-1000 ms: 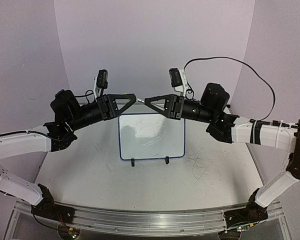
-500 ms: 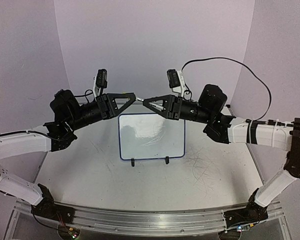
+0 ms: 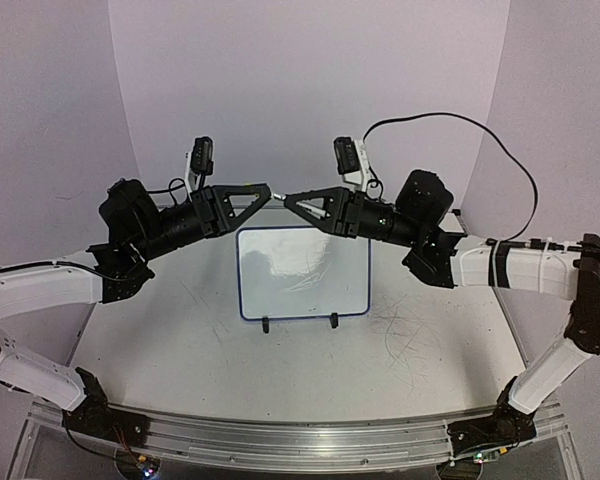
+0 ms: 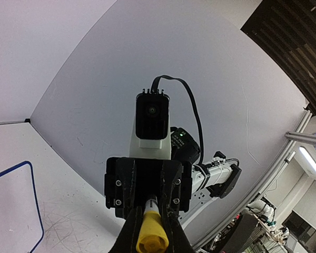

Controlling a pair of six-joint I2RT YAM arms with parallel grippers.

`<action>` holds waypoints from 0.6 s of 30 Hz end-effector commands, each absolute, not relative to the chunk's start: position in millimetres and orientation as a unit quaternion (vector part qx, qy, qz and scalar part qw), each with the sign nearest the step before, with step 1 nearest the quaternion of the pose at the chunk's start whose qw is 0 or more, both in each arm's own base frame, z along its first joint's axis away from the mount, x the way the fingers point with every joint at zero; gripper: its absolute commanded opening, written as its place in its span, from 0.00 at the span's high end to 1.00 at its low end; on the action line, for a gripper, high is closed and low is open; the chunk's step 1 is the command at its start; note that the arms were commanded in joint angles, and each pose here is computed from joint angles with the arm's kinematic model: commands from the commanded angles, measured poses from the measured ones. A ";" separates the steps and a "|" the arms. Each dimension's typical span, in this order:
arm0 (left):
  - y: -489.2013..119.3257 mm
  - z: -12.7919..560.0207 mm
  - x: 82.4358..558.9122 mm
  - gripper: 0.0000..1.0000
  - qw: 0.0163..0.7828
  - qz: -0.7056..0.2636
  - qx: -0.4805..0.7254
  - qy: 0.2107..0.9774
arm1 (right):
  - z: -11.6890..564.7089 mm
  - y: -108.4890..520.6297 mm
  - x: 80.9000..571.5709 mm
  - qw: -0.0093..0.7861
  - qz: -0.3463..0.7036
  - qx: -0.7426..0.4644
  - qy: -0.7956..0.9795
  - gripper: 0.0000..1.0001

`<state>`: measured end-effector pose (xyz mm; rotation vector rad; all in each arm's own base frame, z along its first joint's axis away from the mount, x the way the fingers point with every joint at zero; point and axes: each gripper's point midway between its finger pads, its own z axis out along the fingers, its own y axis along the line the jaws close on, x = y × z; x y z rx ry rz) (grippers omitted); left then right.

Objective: Write a sentence on the whiteboard
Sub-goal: Pass from the left arm to the right, then open the whiteboard marker at the center of the board.

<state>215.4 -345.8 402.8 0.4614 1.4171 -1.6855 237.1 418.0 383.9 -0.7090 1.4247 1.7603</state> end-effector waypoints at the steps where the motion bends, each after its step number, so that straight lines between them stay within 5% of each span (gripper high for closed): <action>1: -340.7 417.8 210.4 1.00 0.444 -0.688 0.187 0.542 | 414.2 414.7 232.9 0.403 0.702 -0.281 0.515 0.76; 6: -340.2 417.6 211.2 1.00 0.446 -0.688 0.184 0.542 | 414.2 416.5 234.0 0.400 0.705 -0.280 0.515 0.78; 14: -340.2 416.4 212.2 1.00 0.445 -0.689 0.181 0.543 | 414.6 416.5 235.9 0.399 0.707 -0.271 0.516 1.00; 18: -339.7 415.4 213.8 1.00 0.446 -0.688 0.175 0.545 | 413.1 415.0 240.3 0.404 0.706 -0.257 0.522 1.00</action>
